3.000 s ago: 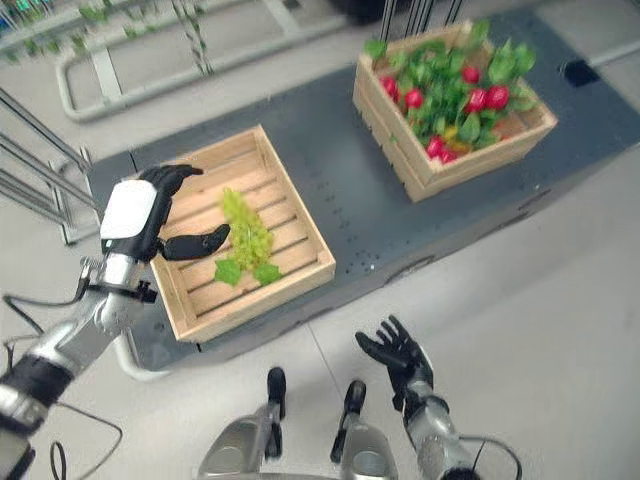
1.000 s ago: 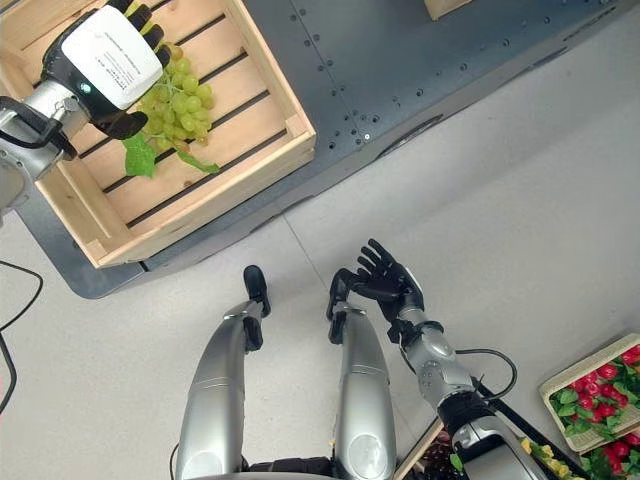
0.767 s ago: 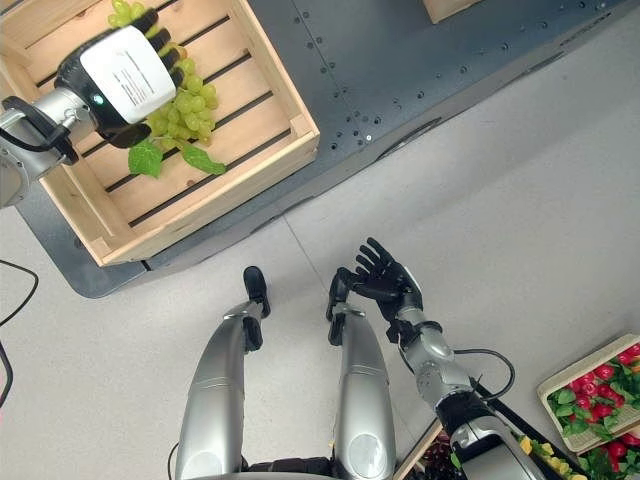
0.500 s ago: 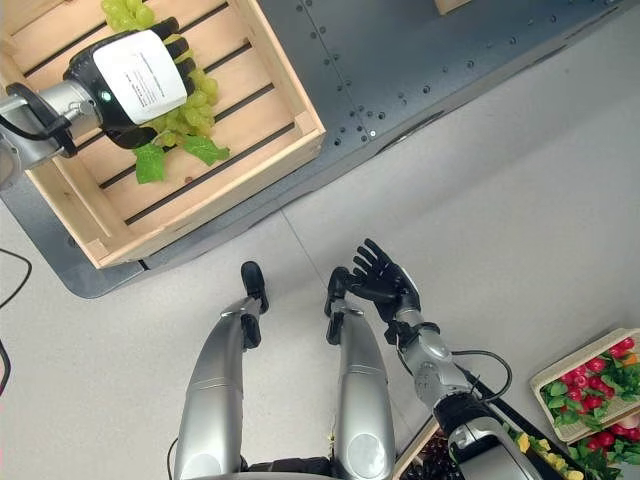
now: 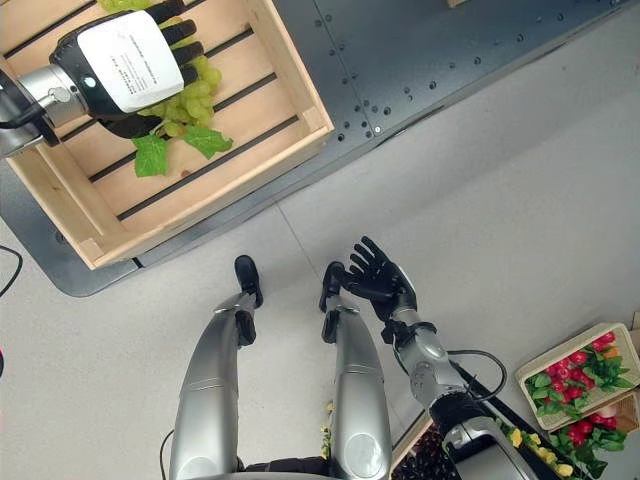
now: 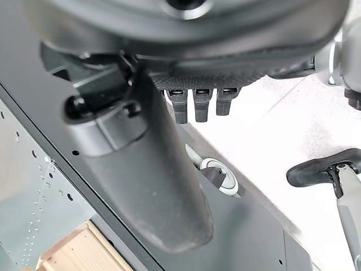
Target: Pick up the fruits from the basket on one side to the basket on the other side
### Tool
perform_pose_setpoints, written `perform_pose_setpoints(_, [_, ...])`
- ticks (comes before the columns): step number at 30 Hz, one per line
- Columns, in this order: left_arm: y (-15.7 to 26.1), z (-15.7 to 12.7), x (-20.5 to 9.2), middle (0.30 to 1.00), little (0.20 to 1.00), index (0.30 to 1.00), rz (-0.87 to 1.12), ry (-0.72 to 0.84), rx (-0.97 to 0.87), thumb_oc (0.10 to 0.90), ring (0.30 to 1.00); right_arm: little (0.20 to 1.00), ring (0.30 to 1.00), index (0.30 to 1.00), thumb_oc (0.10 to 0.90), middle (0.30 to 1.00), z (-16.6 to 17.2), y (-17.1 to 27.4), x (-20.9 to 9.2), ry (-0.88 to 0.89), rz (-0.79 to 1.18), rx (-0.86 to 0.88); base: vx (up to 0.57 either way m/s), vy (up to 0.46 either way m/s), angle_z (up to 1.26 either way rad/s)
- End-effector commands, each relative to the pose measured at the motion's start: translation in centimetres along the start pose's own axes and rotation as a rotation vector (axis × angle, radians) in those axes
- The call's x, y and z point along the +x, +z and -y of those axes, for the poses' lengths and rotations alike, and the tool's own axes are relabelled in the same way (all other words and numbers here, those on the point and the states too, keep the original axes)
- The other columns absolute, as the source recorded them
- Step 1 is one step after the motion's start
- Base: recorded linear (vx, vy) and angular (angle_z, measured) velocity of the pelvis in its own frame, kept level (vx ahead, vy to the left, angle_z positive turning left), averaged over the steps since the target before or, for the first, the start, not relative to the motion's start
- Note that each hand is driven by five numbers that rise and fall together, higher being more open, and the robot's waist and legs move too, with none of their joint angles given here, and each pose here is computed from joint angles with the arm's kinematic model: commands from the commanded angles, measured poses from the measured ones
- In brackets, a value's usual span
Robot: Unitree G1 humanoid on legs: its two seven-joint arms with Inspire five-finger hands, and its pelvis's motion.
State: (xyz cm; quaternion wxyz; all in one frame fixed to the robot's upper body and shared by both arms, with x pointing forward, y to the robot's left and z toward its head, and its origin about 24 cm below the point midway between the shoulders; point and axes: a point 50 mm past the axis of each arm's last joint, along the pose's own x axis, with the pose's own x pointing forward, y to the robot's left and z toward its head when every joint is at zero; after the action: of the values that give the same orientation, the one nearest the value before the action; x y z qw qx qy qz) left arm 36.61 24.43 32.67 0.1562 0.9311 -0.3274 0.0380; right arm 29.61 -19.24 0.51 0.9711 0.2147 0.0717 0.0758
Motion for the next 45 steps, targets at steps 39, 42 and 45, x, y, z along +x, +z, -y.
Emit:
perform_pose_setpoints(39, [-0.6,2.8,-4.1,0.3,0.3,0.3,-0.571,0.152,-0.739,0.4,0.3,0.9,0.9,0.9,0.8,0.9,-1.4,3.7,-1.4,0.073,0.231,0.074,0.0,-0.002,-0.02])
perform_pose_setpoints(42, [0.0,3.2,-5.1,0.3,0.3,0.3,-0.698,0.244,-0.911,0.4,0.3,0.9,0.9,0.9,0.8,0.9,-2.0,2.5,-1.7,0.085,0.212,0.079,0.02,-0.051,-0.02])
perform_pose_setpoints(45, [0.5,3.4,-6.2,0.3,0.3,0.3,-0.807,0.354,-1.061,0.4,0.3,0.9,0.9,0.9,0.8,0.9,-2.5,1.6,-2.1,0.096,0.191,0.06,0.03,-0.058,-0.05])
